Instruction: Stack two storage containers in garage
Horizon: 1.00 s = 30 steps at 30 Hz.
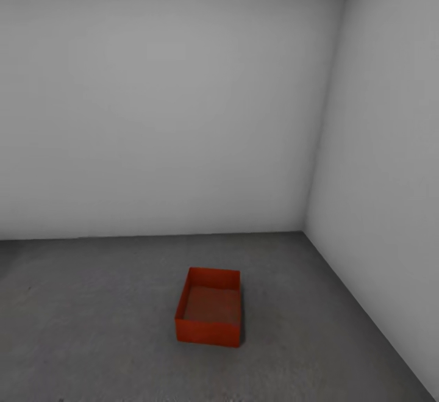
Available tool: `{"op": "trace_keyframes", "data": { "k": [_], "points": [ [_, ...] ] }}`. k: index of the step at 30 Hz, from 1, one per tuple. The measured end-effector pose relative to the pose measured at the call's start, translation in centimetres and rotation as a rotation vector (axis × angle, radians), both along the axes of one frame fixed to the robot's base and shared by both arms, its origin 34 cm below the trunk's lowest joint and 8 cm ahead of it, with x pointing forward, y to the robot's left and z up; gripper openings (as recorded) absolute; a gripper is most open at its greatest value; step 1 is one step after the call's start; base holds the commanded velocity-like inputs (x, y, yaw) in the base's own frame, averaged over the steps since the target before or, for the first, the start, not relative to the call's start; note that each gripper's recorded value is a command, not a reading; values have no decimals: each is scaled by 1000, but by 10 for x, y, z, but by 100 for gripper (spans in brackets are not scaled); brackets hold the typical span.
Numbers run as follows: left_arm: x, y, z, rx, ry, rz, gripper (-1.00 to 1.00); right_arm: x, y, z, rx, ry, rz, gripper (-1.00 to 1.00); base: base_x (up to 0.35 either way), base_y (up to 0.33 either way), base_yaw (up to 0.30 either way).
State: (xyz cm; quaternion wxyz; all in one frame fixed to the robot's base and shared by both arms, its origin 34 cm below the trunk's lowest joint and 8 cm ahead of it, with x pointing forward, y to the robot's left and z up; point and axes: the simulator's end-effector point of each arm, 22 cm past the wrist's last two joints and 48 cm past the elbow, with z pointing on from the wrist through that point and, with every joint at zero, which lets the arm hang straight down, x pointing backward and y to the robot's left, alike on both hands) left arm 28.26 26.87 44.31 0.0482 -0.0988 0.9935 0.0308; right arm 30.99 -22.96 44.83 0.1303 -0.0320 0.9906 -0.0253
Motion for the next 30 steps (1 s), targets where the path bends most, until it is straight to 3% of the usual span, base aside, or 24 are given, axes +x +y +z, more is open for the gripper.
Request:
{"op": "trace_keyframes", "data": {
  "k": [7, 30],
  "points": [
    [1, 0, 0, 1, -3, 0, 100, 0, 0, 0, 0, -1, 1, 100, -210, 0, -249],
    [2, 2, 0, 3, -9, -1, 100, 0, 2, 0, 6, 1, 3, 100, -5, 0, -249]
  ]
}}
